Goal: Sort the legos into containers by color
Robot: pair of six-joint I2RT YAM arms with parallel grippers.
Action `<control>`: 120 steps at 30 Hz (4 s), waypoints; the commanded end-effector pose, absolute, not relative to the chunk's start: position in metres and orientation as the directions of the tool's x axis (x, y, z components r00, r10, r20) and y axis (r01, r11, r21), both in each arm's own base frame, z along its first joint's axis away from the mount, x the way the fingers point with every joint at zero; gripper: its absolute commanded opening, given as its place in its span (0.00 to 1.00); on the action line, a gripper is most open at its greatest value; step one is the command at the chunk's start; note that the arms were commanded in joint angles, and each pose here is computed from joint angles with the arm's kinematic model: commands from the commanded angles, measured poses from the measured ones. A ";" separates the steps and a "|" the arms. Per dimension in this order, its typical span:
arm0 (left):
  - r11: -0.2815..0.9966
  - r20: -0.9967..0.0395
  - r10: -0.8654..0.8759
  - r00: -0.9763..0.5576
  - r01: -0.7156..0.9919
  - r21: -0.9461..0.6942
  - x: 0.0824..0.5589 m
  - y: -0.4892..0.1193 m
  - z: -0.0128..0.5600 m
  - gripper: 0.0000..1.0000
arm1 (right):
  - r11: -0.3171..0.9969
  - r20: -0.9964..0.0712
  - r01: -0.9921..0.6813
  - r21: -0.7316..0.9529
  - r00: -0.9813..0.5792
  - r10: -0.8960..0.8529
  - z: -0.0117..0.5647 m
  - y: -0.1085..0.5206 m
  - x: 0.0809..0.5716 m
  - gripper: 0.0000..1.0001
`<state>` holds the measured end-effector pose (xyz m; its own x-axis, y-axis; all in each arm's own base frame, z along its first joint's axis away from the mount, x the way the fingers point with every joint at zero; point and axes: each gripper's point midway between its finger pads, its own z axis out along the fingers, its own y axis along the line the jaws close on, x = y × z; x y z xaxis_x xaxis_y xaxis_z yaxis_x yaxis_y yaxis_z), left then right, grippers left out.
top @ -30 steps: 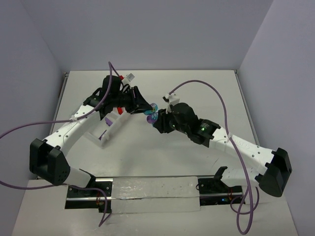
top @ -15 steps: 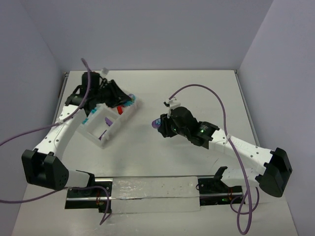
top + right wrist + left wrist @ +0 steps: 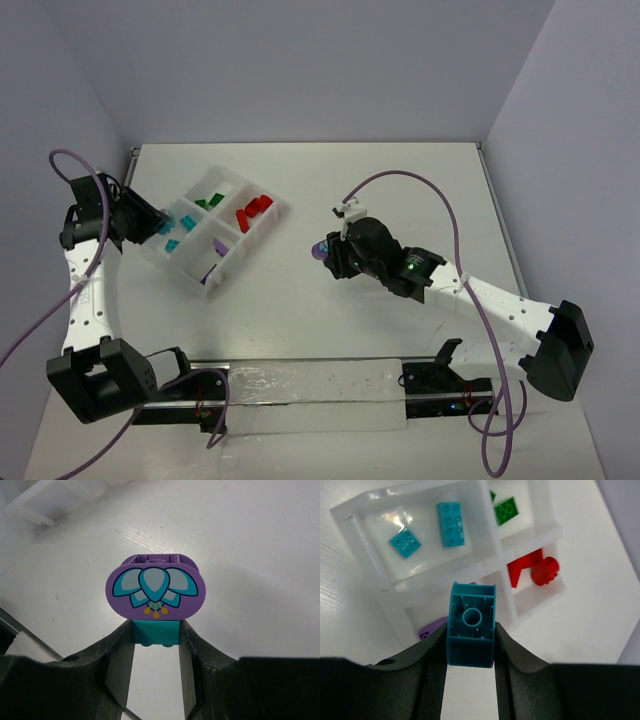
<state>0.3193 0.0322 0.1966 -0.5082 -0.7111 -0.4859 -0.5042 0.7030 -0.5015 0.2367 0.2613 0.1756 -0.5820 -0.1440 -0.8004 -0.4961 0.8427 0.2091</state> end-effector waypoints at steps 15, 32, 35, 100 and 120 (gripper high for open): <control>0.676 -0.494 -0.735 -0.464 -0.555 -0.485 0.360 0.056 0.153 0.49 | 0.839 -0.820 -0.499 0.219 -0.560 -0.118 0.186 0.261 0.236 0.00; 0.853 -0.691 -0.461 -0.558 -0.064 -0.517 0.340 -0.074 0.280 0.82 | 0.836 -0.817 -0.496 0.237 -0.567 -0.104 0.192 0.268 0.239 0.00; 0.798 -0.643 -0.396 -0.656 0.100 -0.594 0.322 -0.132 0.278 0.81 | 0.830 -0.818 -0.502 0.242 -0.565 -0.103 0.195 0.270 0.239 0.00; 0.732 -0.512 -0.441 -0.737 0.035 -0.681 0.311 -0.201 0.257 0.00 | 0.840 -0.816 -0.478 0.258 -0.573 -0.076 0.194 0.263 0.235 0.00; 0.829 -0.573 -0.556 -0.603 -0.451 -0.330 0.307 -0.046 0.154 0.00 | 0.829 -0.816 -0.494 0.263 -0.572 -0.082 0.199 0.270 0.237 0.00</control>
<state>0.2944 -0.0555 0.1512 -0.6442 -0.5562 -0.5251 -0.4381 0.8310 -0.3427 0.2338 0.2666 0.1821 -0.6035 -0.1040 -0.7905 -0.4831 0.8365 0.2588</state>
